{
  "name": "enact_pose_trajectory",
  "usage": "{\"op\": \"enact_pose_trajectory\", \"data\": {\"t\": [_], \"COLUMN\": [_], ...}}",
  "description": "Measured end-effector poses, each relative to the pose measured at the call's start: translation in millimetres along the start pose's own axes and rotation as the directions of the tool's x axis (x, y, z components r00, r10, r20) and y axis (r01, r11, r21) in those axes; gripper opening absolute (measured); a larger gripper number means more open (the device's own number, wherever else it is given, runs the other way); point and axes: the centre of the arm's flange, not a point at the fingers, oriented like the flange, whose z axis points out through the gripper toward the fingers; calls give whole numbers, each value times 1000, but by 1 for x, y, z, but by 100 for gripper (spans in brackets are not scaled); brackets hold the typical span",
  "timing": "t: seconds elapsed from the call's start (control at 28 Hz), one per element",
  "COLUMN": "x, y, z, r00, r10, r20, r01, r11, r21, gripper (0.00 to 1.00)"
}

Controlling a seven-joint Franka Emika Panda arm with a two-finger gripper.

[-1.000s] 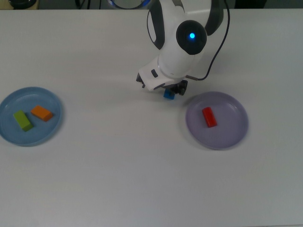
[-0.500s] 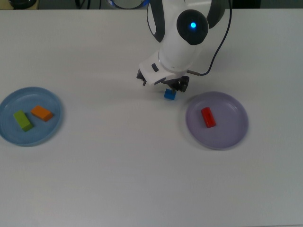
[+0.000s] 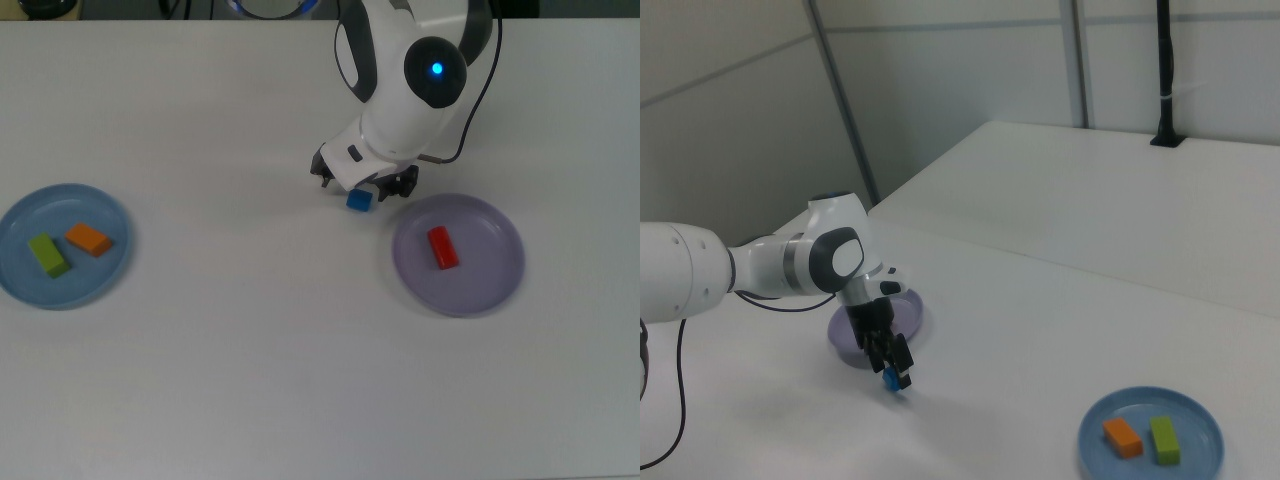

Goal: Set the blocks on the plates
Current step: 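Carry the blue block onto the lavender plate and open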

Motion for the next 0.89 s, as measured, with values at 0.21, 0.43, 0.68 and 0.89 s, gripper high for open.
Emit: {"op": "enact_pose_trajectory", "data": {"t": [0.21,0.43,0.68,0.89], "x": [5,6,7,11], "y": [-5,-6,-5,2], "z": [10,10,8,-1], "r00": [1000,1000,999,995], "r10": [-2,-12,-34,-88], "r20": [-16,-28,-32,-47], "r01": [3,13,34,89], "r11": [1000,1000,999,996], "r21": [9,15,16,18], "gripper": [90,64,40,39]}}
